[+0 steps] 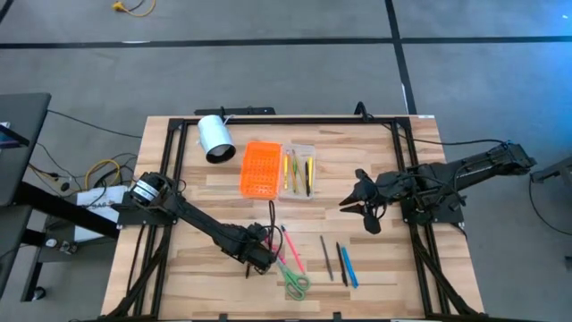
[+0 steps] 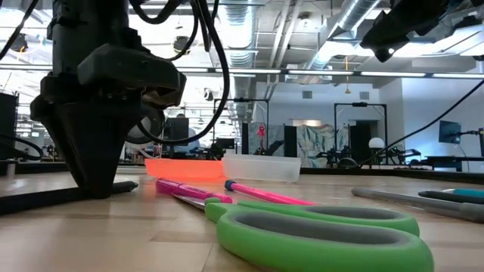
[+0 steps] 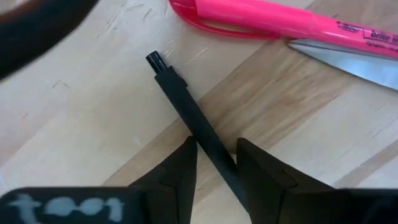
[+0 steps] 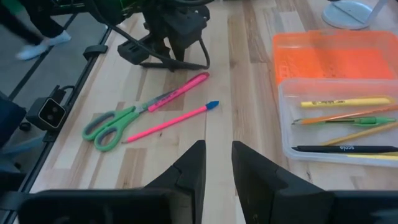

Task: Pick & place school supplies into a supply box
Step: Put the left black pen into the orange supply box

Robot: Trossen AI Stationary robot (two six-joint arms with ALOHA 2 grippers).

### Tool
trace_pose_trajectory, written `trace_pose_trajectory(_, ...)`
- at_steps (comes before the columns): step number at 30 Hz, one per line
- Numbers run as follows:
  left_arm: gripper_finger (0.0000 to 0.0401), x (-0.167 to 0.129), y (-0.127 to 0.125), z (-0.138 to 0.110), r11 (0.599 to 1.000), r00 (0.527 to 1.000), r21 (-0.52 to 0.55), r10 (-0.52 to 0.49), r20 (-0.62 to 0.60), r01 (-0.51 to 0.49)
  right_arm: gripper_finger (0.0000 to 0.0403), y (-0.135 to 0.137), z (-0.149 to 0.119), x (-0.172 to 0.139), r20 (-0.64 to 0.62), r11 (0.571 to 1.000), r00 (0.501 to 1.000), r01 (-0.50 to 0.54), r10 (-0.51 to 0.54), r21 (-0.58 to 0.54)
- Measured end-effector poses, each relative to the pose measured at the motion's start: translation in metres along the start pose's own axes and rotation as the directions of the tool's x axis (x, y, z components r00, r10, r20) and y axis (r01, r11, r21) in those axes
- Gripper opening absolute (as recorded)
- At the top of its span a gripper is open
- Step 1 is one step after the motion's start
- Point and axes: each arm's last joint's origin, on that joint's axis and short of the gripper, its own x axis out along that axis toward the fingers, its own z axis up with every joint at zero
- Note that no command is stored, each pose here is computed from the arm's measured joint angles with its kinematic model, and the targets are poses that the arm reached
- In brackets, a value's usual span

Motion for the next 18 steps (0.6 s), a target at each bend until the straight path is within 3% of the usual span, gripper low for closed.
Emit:
trace_pose_trajectory(12, 0.0149, 0.0003, -0.0036, -0.0071, 0.987, 1.0, -0.156, -0.022, 0.015, 0.024, 0.0071, -0.0003, -0.0022, 0.0, -0.023, 1.0, 1.0, 0.003, -0.003, -0.002)
trace_pose_trajectory(18, 0.0127, 0.0033, 0.0011, -0.0032, 0.98, 1.0, -0.199, -0.023, 0.004, 0.023, 0.0071, -0.0005, -0.0031, -0.0001, -0.032, 1.0, 0.999, 0.005, -0.005, -0.004)
